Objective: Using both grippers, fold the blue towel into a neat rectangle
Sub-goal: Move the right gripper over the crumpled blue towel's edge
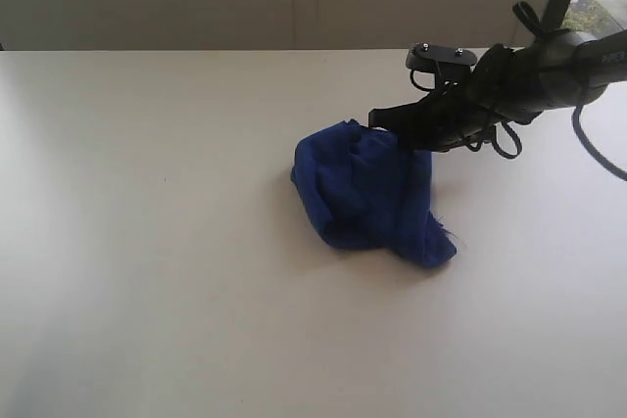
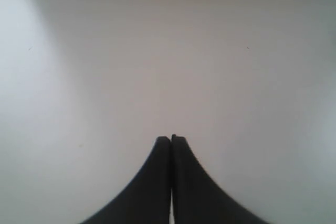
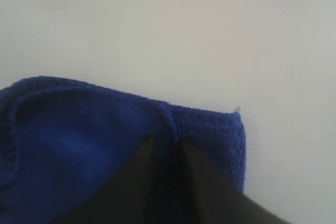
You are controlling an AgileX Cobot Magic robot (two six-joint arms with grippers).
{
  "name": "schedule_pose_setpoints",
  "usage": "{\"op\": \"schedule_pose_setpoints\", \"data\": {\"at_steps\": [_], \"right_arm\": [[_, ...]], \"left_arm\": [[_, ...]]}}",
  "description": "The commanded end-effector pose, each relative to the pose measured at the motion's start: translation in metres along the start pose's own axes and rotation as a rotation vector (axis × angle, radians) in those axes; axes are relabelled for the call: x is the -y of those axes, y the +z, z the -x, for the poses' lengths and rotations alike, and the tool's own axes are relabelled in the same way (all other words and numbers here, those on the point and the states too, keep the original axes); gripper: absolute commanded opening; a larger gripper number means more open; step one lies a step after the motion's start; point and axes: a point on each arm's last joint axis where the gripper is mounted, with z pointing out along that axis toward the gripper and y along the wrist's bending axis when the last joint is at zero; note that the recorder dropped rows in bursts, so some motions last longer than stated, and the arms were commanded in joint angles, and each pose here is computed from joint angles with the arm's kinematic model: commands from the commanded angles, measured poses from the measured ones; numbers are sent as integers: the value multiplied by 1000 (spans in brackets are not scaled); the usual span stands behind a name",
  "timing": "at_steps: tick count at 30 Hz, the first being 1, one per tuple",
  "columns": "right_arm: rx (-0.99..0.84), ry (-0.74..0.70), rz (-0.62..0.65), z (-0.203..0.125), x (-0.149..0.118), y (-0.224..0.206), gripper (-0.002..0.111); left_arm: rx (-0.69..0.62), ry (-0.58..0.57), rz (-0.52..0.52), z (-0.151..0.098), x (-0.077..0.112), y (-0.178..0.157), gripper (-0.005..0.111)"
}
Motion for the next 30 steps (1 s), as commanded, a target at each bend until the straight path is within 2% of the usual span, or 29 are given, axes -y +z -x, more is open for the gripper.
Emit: {"op": "schedule_pose_setpoints", "data": {"at_steps": [1, 3, 16, 30], "right_arm": [[56, -5, 5, 12, -4, -13, 3], [72, -6, 8, 16, -5, -19, 0], [81, -26, 56, 31, -18, -57, 0], [22, -31, 79, 27, -21, -62, 0]], "left_arm": [[1, -11, 1, -1, 0, 0, 0], [1, -11, 1, -1, 0, 0, 0], [1, -11, 1, -1, 0, 0, 0], [1, -11, 1, -1, 0, 0, 0]]}}
